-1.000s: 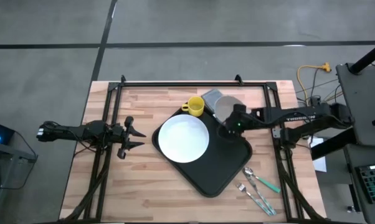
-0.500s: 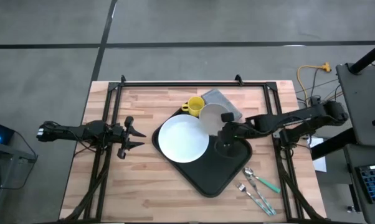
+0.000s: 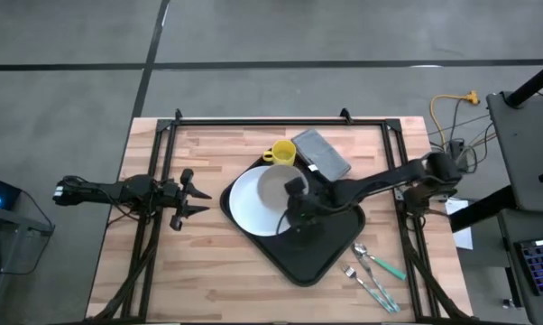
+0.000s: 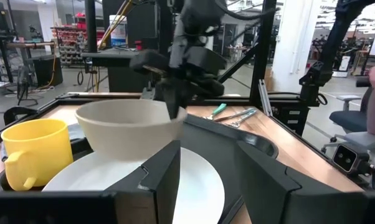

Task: Set up tray
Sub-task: Put the gray bowl on top of the white plate on the black serving tray

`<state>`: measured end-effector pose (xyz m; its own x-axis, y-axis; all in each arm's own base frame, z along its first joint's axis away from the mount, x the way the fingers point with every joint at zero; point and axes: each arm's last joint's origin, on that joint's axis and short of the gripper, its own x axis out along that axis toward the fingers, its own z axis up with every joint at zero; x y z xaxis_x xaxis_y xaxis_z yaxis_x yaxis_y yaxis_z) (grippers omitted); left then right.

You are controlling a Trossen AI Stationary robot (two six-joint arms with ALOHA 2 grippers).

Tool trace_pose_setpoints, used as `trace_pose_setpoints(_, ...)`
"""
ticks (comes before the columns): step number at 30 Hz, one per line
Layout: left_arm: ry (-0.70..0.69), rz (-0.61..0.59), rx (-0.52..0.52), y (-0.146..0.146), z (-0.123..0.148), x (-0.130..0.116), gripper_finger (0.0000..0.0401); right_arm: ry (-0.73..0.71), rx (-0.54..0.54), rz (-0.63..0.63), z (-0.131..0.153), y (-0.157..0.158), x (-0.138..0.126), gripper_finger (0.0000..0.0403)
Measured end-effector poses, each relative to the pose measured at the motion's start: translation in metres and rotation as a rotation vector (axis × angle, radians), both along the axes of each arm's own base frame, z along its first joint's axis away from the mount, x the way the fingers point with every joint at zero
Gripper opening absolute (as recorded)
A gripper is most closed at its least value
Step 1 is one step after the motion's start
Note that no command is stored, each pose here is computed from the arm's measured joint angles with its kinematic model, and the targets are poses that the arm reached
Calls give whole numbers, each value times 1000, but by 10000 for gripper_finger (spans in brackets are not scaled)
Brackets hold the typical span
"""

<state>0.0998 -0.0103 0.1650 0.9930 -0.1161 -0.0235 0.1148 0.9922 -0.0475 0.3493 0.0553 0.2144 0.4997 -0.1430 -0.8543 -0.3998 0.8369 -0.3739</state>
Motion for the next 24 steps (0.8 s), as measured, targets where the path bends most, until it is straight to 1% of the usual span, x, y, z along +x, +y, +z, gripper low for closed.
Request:
trace_pose_setpoints(3, 0, 0, 0, 0, 0, 0, 136, 18, -18, 45, -6, 7, 12, 8)
trace_pose_setpoints(8, 1, 0, 0, 0, 0, 0, 136, 19, -23, 53, -12, 11, 28, 8)
trace_pose_setpoints(16, 4, 0, 0, 0, 0, 0, 136, 10, -32, 73, -18, 12, 35, 9)
trace_pose_setpoints(21, 11, 0, 1, 0, -1, 1, 136, -17, -19, 68, -17, 12, 37, 9)
trace_pose_setpoints(24, 17, 0, 2, 0, -1, 1, 136, -17, -1, 97, -23, 13, 41, 9)
